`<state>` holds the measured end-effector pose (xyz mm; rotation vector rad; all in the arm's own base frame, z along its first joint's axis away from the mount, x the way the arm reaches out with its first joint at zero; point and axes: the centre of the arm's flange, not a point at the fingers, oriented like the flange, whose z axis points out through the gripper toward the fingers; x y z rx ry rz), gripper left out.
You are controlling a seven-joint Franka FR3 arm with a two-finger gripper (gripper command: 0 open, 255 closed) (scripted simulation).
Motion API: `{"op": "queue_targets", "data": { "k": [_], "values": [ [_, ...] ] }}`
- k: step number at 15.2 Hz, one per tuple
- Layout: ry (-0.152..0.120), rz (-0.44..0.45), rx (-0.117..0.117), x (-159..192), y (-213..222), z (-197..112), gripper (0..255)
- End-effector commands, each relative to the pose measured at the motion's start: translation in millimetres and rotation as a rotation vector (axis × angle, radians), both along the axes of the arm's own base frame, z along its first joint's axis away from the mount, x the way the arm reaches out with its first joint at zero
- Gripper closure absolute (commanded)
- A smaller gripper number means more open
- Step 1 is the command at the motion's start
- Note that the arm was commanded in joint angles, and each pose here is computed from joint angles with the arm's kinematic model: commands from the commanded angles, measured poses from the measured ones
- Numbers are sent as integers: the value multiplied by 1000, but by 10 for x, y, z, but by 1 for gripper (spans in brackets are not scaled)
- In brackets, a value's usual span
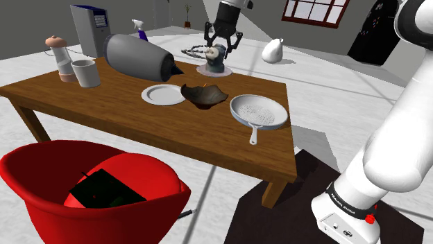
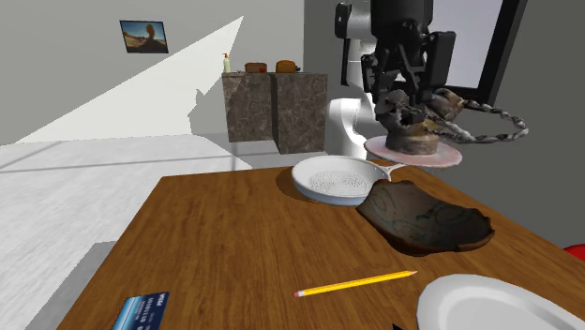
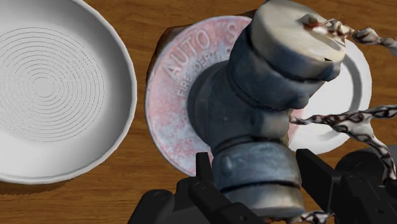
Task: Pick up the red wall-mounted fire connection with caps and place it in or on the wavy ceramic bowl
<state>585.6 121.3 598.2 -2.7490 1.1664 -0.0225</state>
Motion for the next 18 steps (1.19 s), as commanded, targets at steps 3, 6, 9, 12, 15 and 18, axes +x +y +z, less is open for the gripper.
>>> {"op": "queue_targets", "data": {
  "k": [3, 6, 9, 12, 15, 18],
  "values": [
    [-1, -1, 0, -96, 163, -92, 255],
    [-1, -1, 0, -96, 163, -251, 255],
    [-1, -1, 0, -96, 163, -409, 255],
    [-1, -1, 0, -96, 163, -568, 255],
    [-1, -1, 0, -96, 163, -726, 255],
    [-1, -1, 0, -96, 163, -825, 255]
  ]
}}
